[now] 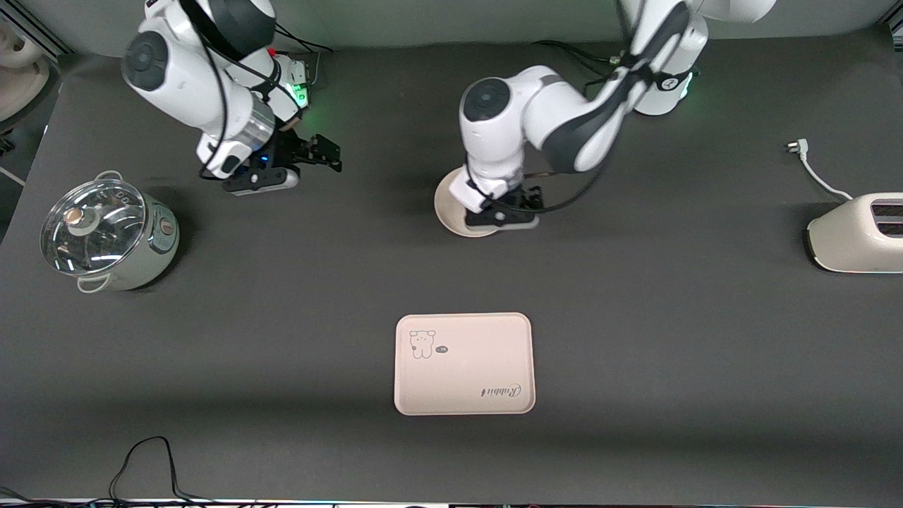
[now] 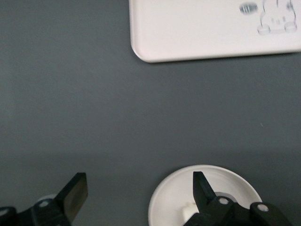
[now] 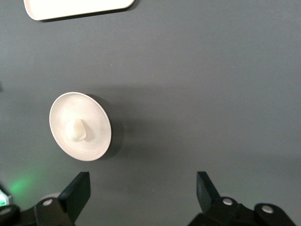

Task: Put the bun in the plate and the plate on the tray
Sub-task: 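Withdraw the left gripper while the right gripper reaches toward the plate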

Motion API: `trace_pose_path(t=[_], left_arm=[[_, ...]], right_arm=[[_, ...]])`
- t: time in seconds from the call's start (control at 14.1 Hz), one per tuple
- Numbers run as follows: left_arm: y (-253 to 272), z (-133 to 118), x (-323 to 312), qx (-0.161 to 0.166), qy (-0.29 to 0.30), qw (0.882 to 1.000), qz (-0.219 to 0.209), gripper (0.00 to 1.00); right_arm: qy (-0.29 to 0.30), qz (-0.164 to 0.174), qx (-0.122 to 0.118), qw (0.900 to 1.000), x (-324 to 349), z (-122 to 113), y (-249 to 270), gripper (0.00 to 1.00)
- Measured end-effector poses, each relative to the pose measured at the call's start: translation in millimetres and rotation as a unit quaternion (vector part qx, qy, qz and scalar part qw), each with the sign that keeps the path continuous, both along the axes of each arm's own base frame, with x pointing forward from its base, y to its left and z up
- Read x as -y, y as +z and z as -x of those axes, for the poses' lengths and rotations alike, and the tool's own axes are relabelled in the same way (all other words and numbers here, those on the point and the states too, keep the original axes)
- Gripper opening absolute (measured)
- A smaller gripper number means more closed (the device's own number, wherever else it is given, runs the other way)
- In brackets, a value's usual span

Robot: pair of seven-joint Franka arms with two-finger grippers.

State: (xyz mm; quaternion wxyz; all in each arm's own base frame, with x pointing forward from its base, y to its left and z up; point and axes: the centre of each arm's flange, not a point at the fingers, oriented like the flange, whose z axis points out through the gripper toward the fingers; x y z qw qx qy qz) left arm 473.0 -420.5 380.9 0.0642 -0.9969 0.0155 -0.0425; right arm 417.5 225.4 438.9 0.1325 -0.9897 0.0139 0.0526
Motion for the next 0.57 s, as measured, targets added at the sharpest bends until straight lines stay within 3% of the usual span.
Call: trace_pose_path(t=[0.28, 0.57], left_arm=[[84.4, -88.2, -116.3, -0.032, -0.011, 0.999, 0.033, 1.0], [136.4, -108.6, -201.9, -0.038, -0.026, 0.999, 0.026, 1.0]], right_arm=[[-0.013, -0.004, 0.015, 1.0, -7.3, 15.0, -51.1, 1.0], [-0.014, -0.011, 0.02, 1.0, -44.4, 35.2, -112.5, 1.0]])
